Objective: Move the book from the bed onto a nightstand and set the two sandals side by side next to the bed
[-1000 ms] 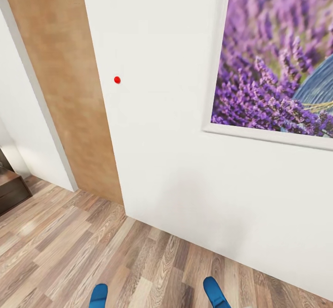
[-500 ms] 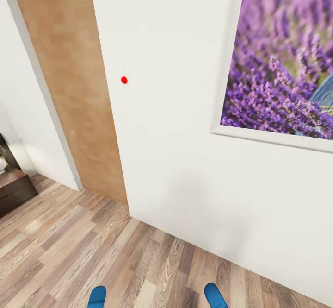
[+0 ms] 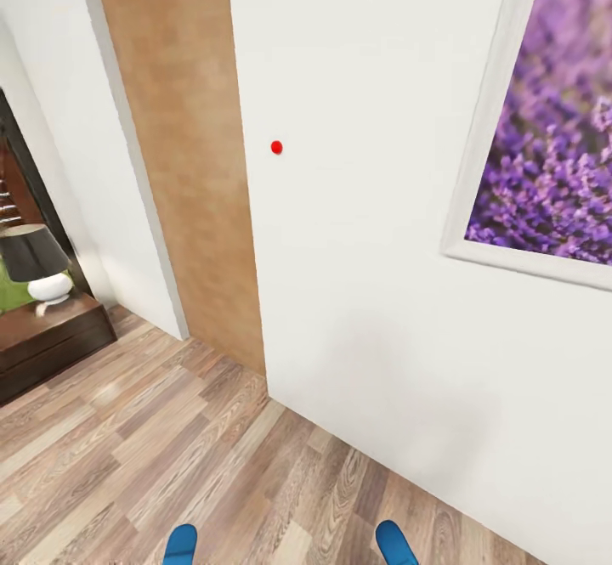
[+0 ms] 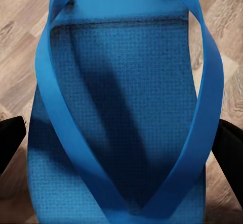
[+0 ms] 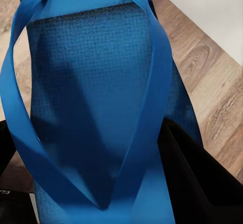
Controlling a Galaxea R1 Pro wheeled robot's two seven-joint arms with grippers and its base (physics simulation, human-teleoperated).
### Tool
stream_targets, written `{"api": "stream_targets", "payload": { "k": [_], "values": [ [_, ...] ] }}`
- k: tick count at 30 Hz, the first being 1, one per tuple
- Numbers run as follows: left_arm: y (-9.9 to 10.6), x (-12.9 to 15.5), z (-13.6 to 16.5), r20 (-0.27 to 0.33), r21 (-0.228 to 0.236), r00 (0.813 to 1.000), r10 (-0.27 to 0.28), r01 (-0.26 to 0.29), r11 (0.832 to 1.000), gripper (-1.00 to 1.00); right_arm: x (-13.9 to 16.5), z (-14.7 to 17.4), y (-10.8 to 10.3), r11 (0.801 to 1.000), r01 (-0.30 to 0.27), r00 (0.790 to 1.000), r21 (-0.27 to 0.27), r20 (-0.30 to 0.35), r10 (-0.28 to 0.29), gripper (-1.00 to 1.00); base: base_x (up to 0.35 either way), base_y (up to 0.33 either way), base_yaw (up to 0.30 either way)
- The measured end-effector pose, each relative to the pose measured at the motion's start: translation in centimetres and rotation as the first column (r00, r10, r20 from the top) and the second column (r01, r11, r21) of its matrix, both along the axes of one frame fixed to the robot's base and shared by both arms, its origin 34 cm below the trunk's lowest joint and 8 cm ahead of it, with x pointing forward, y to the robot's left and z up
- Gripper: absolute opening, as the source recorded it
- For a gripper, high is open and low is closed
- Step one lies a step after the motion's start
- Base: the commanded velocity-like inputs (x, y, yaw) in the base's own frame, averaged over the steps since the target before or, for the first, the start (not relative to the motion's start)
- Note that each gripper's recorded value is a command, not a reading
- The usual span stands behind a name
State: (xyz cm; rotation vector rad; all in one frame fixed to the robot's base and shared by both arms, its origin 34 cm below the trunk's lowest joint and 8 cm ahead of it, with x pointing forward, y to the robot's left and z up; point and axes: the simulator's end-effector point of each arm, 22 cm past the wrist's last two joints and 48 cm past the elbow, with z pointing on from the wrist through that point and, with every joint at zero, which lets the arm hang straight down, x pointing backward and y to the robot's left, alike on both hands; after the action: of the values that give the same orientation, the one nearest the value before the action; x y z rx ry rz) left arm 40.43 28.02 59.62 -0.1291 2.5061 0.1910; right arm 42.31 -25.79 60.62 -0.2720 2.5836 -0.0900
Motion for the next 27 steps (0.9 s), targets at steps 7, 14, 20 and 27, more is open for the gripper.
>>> {"api": "stream_targets", "payload": {
  "k": [7,14,20,27],
  "values": [
    [-0.12,0.01,-0.01,0.0,0.0,1.0,-0.004,0.004,1.0,-1.0,-0.01,-0.01,0.09,1.0,-0.001,1.0,0.001,0.0,0.001,-1.0,0.003,0.001,0.289],
    [-0.15,0.01,-0.01,0.0,0.0,1.0,-0.005,0.005,1.0,-1.0,-0.02,-0.01,0.12,1.0,-0.001,1.0,0.001,0.0,0.001,-1.0,0.001,0.0,0.289],
    [-0.19,0.01,-0.01,0.0,0.0,1.0,-0.007,0.007,1.0,-1.0,-0.02,-0.01,0.13,1.0,-0.001,1.0,0.001,0.0,0.001,-1.0,0.0,0.0,0.289],
    [-0.19,0.02,0.0,0.0,0.0,1.0,-0.008,0.008,1.0,-1.0,-0.19,-0.12,0.09,1.0,-0.001,1.0,0.0,-0.005,0.001,-1.0,0.003,0.0,0.288]
  ]
}}
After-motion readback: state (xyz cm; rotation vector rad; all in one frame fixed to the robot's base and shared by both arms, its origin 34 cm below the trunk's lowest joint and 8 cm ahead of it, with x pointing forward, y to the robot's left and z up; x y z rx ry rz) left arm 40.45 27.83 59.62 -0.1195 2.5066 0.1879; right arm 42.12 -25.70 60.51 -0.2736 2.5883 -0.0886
